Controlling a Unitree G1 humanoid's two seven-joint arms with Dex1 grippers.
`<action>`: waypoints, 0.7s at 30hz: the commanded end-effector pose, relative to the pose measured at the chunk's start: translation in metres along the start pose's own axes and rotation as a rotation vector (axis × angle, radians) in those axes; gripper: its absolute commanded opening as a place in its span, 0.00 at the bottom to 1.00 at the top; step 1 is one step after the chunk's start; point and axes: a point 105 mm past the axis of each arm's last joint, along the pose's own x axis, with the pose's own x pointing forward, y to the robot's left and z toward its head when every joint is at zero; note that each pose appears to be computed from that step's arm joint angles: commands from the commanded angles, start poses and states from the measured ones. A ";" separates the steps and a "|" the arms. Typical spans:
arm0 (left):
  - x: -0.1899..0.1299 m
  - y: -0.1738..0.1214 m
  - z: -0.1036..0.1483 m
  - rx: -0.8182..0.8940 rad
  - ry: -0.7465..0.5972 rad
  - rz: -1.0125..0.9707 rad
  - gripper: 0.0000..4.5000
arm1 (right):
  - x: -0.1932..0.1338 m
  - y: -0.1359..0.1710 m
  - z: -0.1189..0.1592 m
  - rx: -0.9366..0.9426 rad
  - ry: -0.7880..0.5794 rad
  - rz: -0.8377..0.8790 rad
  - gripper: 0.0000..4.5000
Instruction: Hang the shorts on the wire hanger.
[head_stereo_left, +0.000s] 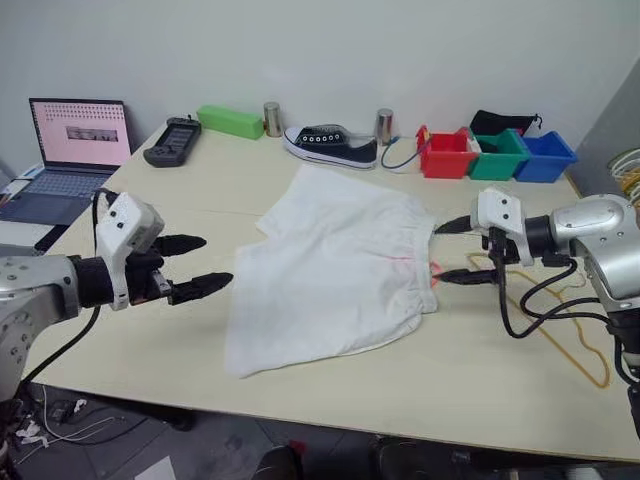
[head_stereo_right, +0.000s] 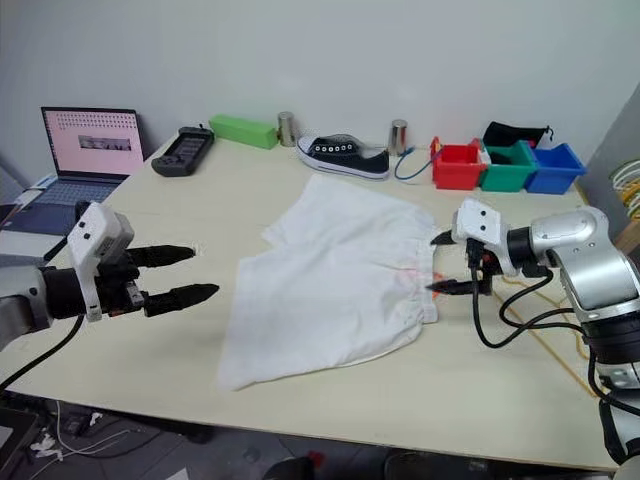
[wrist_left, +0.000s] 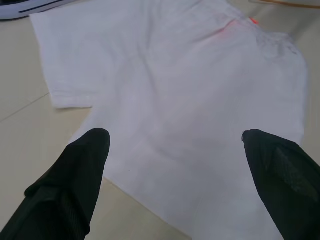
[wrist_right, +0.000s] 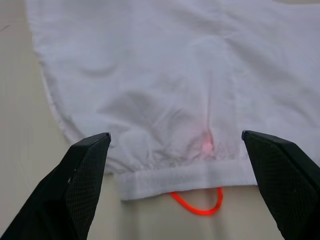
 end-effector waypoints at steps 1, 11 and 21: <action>-0.003 0.007 0.009 0.053 -0.012 0.033 1.00 | -0.006 -0.006 0.006 -0.068 0.001 -0.003 0.99; 0.008 -0.015 0.000 0.069 0.016 -0.070 1.00 | 0.001 0.001 -0.003 -0.104 0.022 0.027 0.99; 0.051 -0.078 -0.042 0.105 0.050 -0.242 1.00 | 0.047 0.017 -0.030 -0.293 0.089 0.118 0.99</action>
